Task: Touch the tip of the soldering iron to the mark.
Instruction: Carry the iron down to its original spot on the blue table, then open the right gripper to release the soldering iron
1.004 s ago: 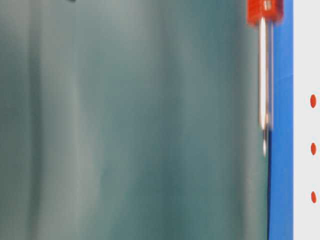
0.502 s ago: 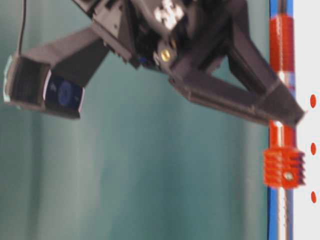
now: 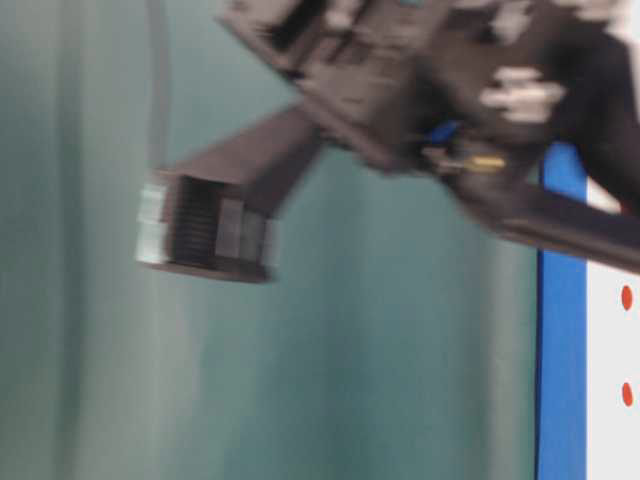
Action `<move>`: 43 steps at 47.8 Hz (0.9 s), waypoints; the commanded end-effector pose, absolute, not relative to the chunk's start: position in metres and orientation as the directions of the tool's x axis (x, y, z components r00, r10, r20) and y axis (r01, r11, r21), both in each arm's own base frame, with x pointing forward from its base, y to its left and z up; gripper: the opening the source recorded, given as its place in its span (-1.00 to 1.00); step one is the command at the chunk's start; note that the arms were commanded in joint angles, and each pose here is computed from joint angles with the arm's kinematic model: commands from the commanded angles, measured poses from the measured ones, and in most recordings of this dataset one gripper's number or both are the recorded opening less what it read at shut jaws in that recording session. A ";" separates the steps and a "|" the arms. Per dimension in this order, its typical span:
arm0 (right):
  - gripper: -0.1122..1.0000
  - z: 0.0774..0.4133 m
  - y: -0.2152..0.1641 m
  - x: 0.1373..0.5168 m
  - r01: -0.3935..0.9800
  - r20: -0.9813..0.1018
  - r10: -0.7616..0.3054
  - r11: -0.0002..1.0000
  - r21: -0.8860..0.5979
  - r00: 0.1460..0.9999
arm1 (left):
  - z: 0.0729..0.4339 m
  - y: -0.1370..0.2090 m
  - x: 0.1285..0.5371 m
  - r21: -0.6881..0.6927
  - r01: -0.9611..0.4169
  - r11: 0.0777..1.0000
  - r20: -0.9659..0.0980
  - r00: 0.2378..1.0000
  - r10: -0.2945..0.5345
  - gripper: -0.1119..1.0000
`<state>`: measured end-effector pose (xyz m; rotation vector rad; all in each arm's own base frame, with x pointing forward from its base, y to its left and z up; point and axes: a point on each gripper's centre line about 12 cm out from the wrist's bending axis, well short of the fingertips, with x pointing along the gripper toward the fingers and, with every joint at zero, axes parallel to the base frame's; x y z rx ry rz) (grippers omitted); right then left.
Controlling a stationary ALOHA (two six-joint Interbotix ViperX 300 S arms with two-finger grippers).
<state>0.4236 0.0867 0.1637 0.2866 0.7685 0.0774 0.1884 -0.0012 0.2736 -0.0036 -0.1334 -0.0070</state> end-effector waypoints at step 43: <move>-0.68 0.108 0.111 0.432 0.079 -0.671 0.173 0.941 0.328 0.721 | 0.279 -0.002 0.190 0.000 0.009 1.000 0.150 0.989 -0.009 -0.76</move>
